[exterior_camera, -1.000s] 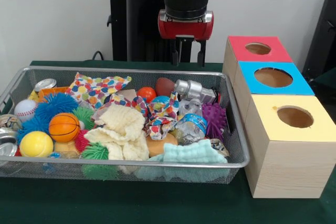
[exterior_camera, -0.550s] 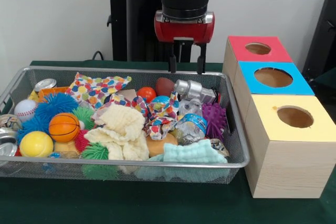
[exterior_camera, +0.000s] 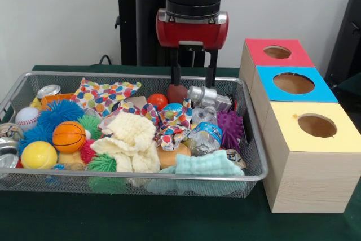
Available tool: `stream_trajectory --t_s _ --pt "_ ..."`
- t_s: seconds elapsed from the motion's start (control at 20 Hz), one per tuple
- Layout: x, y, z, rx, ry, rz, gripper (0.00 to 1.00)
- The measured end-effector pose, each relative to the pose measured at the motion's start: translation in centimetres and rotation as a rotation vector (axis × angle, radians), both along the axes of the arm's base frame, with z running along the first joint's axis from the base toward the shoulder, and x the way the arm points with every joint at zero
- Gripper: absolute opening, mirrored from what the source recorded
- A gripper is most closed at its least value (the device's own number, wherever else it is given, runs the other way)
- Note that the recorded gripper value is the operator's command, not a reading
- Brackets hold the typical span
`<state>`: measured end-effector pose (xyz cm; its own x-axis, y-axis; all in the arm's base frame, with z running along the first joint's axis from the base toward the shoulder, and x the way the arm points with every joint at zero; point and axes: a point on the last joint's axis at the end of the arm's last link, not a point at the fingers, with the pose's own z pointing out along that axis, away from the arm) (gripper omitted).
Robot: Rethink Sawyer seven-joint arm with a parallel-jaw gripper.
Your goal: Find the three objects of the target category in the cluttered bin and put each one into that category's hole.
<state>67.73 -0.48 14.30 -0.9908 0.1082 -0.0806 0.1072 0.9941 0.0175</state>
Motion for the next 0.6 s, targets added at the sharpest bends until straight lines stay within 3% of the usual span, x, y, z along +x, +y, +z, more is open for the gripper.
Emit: stream_trajectory --t_s 0.25,0.6 --pt "1.0 -1.9 -0.6 -0.019 -0.011 -0.003 1.00" --pt "2.9 -8.5 -3.8 -0.056 -0.018 -0.039 1.00"
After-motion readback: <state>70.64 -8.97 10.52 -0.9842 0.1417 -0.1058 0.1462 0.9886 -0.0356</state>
